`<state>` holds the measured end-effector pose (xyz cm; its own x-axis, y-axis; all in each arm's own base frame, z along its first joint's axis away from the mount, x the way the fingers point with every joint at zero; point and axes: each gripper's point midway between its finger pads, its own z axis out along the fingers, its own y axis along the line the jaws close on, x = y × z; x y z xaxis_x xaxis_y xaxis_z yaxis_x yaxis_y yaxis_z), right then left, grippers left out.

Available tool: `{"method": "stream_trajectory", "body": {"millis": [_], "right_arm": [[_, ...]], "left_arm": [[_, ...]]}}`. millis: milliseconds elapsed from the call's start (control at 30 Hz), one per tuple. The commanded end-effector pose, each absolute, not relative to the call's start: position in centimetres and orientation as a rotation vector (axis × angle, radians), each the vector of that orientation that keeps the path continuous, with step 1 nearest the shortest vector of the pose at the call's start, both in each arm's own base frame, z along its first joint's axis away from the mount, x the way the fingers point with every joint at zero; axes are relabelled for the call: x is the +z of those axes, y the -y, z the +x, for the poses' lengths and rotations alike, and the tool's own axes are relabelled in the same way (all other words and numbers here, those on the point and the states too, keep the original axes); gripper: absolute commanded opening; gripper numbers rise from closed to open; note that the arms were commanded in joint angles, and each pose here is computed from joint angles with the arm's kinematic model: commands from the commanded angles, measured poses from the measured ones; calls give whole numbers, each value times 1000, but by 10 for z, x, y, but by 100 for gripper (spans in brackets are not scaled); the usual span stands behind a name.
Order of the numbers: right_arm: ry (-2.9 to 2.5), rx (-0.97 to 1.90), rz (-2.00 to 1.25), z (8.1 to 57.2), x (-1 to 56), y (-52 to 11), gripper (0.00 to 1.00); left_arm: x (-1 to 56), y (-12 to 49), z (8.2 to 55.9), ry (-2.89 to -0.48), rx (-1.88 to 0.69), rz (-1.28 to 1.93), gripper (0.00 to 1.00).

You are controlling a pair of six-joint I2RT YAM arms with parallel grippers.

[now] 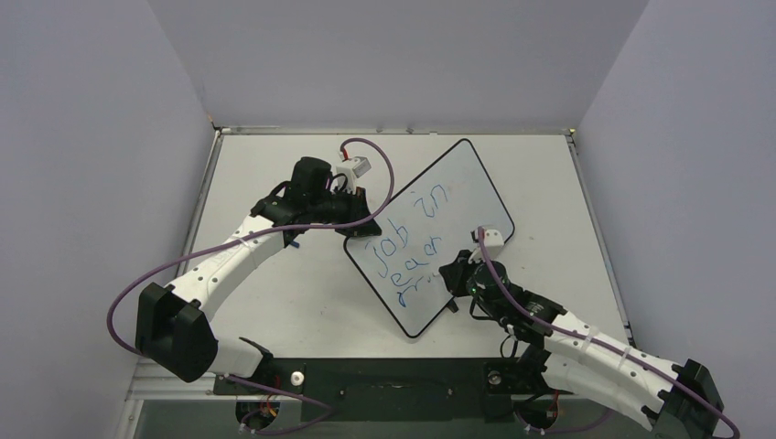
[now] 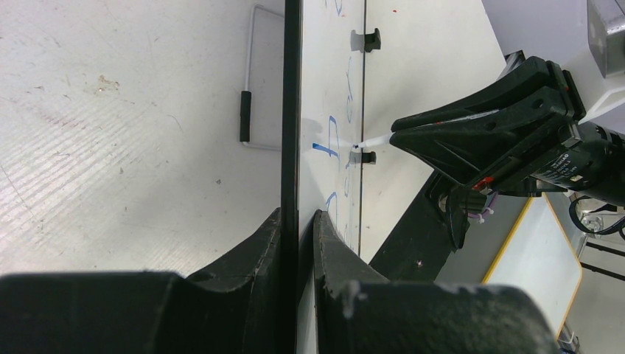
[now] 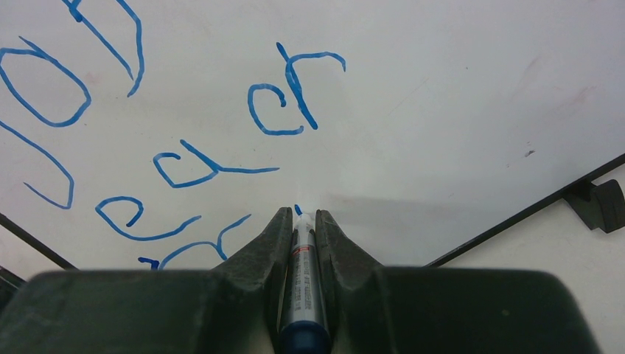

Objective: Write a sentence on the whiteboard

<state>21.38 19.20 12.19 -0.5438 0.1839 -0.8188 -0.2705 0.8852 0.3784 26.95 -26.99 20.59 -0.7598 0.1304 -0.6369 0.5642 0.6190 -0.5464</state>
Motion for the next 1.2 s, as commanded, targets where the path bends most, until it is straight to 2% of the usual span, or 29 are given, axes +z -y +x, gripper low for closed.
{"method": "stream_trajectory", "body": {"millis": [0,467,733,1167], "right_arm": [[-2075,560,-37,213,115,-185,0],[-2031,442,3,233,137,-174,0],[-1998,535,-39,242,162,-200,0],[-2056,615,-55,226,131,-206,0]], "left_arm": [[185,251,274,-2330,-850,579,0],[186,251,274,-2327,-848,581,0],[185,252,274,-2324,-852,581,0],[184,253,274,-2325,-855,582,0]]}}
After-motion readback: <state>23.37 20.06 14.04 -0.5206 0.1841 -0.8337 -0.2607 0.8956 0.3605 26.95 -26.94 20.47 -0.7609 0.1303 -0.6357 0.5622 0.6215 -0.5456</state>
